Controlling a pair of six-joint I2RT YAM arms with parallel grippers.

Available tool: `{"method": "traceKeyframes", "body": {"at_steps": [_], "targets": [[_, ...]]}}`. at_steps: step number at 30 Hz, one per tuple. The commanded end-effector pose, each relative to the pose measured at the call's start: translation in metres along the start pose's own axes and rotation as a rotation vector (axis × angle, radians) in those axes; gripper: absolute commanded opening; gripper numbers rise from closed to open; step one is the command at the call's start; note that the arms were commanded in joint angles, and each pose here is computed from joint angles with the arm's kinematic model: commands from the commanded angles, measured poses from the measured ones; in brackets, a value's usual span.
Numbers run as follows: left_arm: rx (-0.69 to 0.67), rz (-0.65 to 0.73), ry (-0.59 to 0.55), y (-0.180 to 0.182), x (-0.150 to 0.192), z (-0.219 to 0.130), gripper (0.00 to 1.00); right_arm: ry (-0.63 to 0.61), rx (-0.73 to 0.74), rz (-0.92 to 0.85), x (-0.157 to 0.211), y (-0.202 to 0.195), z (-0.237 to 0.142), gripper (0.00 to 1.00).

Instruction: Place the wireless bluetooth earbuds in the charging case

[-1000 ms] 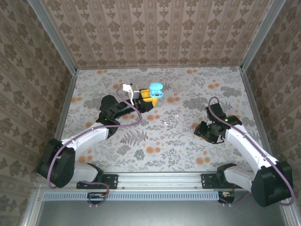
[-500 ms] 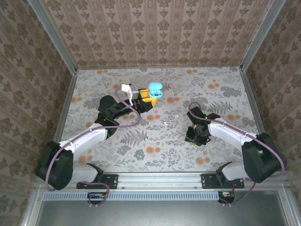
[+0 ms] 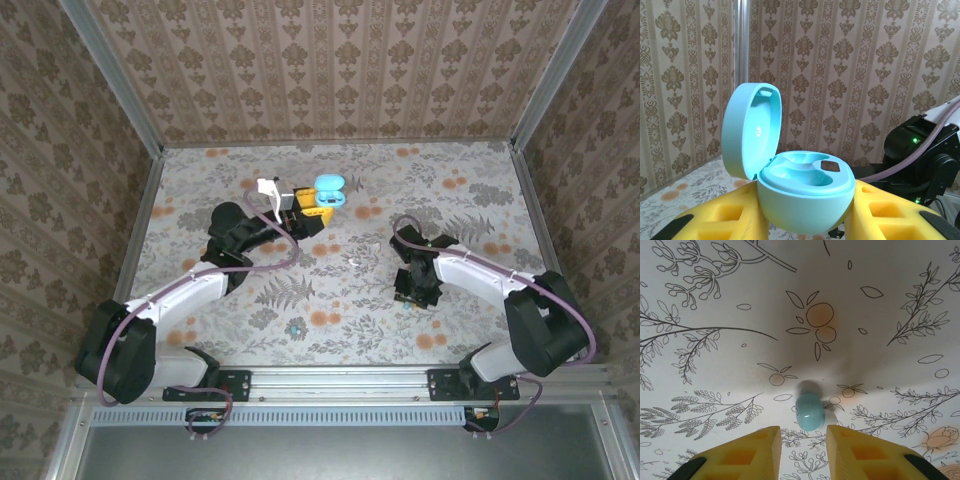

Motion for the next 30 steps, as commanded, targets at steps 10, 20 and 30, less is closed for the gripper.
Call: {"method": "traceKeyframes", "body": {"at_steps": [10,20,30], "targets": [[0.005,0.039,-0.025,-0.006,-0.009,-0.006,0.38,0.039,0.057,-0.012,0.001,0.005,0.007,0.31],[0.004,0.036,-0.024,-0.006,-0.009,-0.007,0.38,0.044,0.093,-0.019,0.001,0.003,0.011,0.30],[0.002,0.032,-0.022,-0.005,-0.009,-0.007,0.38,0.040,0.122,-0.025,0.000,0.000,0.012,0.28]]}}
Point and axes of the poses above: each hand's point on the last joint's axis, 136 mm out from that joint toward the fingers, its own z axis out along the fingers, its own y axis along the line the jaws close on, x = y × z, the point moved 6 cm from there along -z, back along the fingers, and after that the axes turned 9 degrees about -z, right-handed, at the moved point
